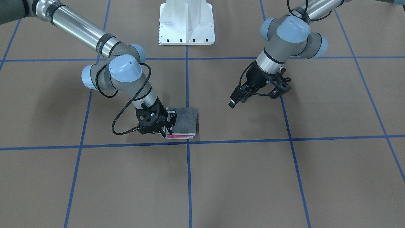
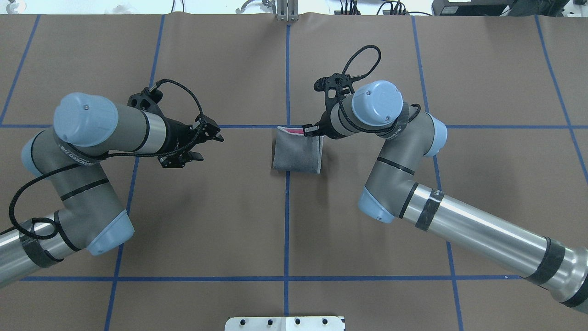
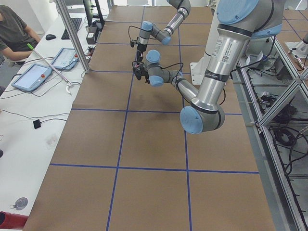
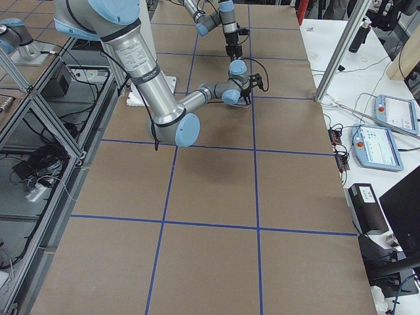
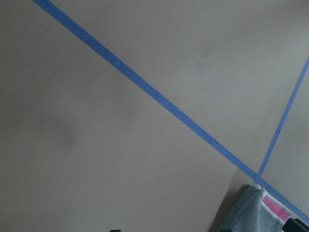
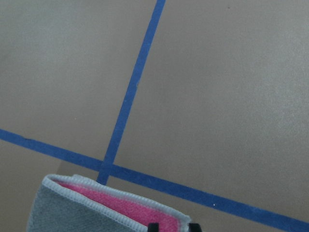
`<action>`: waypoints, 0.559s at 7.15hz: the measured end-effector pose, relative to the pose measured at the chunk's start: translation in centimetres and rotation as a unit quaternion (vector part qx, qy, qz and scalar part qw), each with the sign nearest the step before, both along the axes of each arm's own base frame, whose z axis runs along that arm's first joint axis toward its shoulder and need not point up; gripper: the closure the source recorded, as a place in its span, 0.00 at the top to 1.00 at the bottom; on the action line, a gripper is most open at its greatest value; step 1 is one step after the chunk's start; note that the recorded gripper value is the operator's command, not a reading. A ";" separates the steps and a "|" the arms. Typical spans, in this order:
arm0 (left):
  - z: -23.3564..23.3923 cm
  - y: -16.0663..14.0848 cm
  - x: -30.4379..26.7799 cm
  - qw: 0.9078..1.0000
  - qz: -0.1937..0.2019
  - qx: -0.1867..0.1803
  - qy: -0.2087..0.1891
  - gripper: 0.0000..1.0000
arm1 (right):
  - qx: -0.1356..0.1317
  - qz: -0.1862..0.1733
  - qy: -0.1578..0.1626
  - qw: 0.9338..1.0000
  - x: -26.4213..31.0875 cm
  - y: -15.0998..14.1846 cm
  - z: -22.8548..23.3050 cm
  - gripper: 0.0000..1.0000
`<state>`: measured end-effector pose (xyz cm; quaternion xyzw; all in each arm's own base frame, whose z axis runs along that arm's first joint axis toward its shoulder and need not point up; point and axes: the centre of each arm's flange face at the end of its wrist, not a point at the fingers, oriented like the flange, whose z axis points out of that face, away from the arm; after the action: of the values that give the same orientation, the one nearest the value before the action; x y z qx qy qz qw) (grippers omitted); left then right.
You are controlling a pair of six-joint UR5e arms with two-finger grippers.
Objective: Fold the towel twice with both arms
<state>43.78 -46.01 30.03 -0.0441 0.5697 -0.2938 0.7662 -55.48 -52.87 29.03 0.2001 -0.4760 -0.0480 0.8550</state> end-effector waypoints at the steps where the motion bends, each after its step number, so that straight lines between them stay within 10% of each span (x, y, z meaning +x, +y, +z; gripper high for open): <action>1: -0.1 0.0 0.0 1.000 0.000 0.001 0.001 0.74 | 0.000 0.000 0.001 1.000 0.0 0.0 0.1 0.32; 4: -0.3 0.0 -0.1 1.000 0.000 0.002 0.002 0.74 | -0.002 0.001 0.003 1.000 -0.1 -0.1 0.3 0.07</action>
<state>43.72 -45.97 29.77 -0.0433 0.5717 -0.2930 0.7651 -55.58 -52.96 29.36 0.1989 -0.4734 -0.0472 0.8568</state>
